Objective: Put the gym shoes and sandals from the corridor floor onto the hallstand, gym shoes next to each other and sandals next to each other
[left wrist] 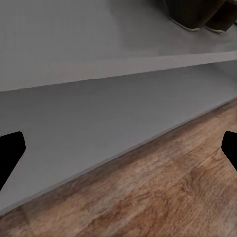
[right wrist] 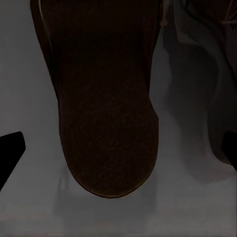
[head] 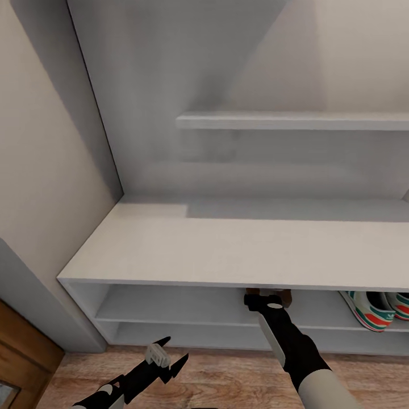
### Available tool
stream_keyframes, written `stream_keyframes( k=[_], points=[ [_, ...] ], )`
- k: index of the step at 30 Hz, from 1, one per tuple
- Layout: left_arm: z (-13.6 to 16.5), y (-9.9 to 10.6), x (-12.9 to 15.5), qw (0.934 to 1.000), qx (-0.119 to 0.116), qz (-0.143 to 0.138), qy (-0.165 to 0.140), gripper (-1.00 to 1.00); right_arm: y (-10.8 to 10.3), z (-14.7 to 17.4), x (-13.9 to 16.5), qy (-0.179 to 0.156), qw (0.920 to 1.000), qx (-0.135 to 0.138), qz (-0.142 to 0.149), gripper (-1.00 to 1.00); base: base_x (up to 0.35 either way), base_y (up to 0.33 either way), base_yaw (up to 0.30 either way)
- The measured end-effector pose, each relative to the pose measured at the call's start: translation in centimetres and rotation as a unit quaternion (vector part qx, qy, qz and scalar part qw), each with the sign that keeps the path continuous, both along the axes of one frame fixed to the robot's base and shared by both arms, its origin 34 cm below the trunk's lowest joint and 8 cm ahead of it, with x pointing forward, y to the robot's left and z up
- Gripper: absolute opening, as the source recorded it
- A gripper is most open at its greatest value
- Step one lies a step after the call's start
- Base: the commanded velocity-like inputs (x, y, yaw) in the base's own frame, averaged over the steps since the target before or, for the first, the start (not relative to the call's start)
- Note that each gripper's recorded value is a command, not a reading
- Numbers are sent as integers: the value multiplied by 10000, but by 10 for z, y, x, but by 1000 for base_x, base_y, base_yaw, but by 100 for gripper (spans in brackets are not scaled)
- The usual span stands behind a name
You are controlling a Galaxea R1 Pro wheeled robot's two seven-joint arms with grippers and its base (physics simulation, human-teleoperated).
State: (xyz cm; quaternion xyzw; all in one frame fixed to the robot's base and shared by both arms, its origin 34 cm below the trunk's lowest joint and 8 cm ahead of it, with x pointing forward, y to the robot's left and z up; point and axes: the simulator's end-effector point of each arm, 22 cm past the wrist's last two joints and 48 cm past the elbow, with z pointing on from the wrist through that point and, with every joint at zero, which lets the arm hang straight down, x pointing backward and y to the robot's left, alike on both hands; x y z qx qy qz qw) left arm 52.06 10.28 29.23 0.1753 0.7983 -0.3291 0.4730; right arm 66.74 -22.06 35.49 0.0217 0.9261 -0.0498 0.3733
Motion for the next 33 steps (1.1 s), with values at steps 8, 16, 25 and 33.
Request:
stream_keyframes(
  k=[8,16,25,33],
  points=[
    [0,0,0,10000,-1,-1,2,100,0,0,0,3,10000,1,-2,100,-89,0,0],
    [0,0,0,10000,-2,-2,3,100,0,0,0,4,10000,0,-1,100,-312,0,0],
    [0,0,0,10000,-2,-3,3,100,0,0,0,3,10000,0,0,100,-337,0,0],
    [0,0,0,10000,-2,-3,3,100,0,0,0,3,10000,-1,3,100,-339,0,0]
  ],
)
